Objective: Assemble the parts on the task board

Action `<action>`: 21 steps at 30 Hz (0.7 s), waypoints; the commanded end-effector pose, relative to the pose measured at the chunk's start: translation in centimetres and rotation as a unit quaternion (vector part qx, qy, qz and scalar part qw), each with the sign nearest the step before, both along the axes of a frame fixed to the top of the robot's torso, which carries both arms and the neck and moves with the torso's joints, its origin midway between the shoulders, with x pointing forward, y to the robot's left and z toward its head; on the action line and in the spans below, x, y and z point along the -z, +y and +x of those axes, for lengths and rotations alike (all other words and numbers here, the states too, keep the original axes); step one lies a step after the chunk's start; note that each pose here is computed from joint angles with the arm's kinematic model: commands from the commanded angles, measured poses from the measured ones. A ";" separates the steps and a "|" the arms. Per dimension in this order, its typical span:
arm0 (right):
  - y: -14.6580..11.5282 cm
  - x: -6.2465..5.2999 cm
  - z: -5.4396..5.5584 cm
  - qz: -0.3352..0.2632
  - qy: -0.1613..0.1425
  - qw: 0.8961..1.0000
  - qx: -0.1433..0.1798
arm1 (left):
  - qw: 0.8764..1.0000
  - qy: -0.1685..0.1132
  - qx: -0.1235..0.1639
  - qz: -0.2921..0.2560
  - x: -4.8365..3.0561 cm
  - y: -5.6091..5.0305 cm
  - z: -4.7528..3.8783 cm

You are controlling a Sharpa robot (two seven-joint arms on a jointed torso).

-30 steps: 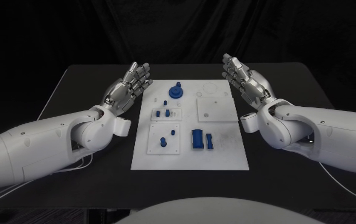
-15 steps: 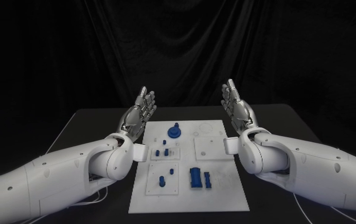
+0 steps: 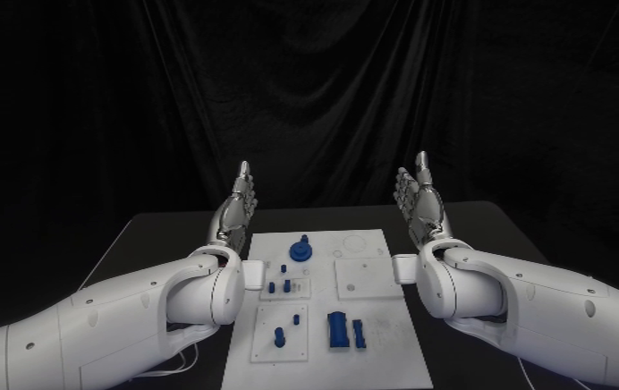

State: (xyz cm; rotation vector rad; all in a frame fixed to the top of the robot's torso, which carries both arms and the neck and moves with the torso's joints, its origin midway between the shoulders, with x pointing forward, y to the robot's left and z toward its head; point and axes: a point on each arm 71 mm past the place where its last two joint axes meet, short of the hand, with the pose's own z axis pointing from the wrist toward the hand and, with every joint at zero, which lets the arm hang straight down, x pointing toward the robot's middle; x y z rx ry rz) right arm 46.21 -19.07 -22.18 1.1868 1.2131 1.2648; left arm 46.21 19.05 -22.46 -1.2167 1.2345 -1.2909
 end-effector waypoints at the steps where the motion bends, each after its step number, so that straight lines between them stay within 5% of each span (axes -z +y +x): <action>1: -0.2 0.2 0.0 -0.005 0.012 1.000 0.012 | 1.000 -0.001 -0.023 0.019 -0.04 0.2 -0.03; 21: -0.2 0.2 0.0 -0.005 0.012 1.000 0.012 | 1.000 -0.001 -0.023 0.019 -0.04 0.2 -0.03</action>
